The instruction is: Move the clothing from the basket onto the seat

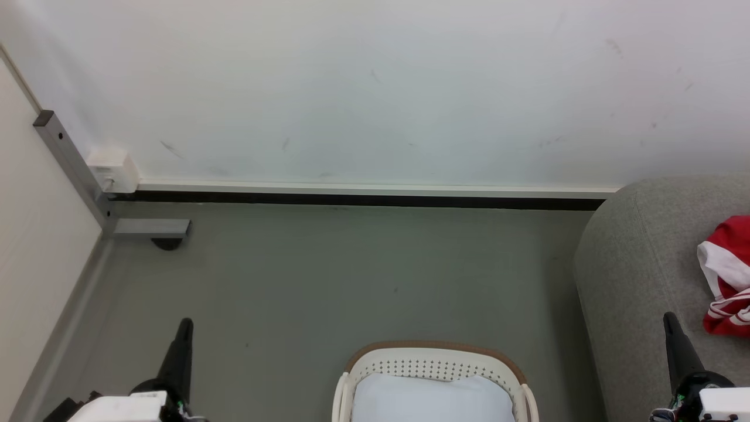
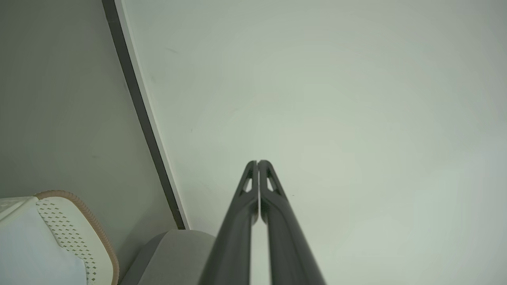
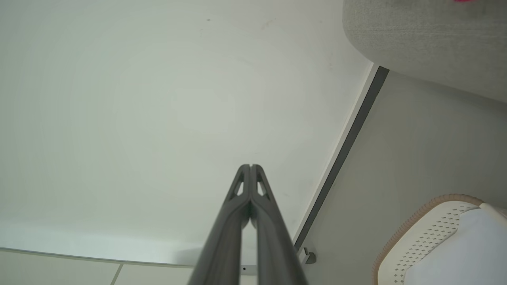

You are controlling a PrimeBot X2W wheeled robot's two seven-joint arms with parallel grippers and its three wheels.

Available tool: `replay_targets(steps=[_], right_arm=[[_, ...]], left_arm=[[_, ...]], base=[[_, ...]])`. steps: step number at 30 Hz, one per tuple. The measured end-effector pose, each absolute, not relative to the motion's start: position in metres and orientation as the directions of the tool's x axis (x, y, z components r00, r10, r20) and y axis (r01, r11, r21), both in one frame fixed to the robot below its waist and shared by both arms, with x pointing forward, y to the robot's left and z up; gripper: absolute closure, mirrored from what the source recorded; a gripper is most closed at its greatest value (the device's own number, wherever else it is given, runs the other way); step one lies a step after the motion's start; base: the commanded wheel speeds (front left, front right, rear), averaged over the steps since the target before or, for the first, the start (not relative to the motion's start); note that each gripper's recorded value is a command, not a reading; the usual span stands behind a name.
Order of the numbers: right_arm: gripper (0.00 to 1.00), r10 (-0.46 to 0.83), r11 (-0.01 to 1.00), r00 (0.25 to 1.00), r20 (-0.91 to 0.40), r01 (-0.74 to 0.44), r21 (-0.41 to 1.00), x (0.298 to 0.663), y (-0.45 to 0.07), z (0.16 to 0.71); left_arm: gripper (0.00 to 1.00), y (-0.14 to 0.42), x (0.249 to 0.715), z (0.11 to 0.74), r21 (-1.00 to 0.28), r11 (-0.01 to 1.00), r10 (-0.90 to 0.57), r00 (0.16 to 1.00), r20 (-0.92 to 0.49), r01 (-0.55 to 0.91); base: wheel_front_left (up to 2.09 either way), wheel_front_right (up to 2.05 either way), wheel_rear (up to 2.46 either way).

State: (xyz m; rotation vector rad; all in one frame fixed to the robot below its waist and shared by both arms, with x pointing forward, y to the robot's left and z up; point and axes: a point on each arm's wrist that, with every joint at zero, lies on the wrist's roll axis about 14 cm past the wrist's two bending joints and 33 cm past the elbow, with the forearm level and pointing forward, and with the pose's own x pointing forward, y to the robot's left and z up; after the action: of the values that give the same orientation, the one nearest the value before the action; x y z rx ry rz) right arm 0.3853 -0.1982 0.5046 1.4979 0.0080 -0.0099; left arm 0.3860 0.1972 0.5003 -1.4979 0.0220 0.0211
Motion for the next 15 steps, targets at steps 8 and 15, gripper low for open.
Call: replay_targets(steps=[8,15], right_arm=[[1.0,0.0,0.025,1.0,-0.009,0.009,1.0,0.3867,-0.1995,0.5047],[1.0,0.001,-0.002,1.0,-0.008,0.008,1.0,0.3874,-0.1999,0.5047]], left_arm=[[1.0,0.1983,0.3872,0.5023,-1.0,0.02,0.0,1.0,-0.019,-0.019],[1.0,0.1987,0.3877,0.5035,-1.0,-0.001,-0.002,1.0,-0.013,-0.013]], base=[[0.0,0.0,0.0],[0.0,0.0,0.0]])
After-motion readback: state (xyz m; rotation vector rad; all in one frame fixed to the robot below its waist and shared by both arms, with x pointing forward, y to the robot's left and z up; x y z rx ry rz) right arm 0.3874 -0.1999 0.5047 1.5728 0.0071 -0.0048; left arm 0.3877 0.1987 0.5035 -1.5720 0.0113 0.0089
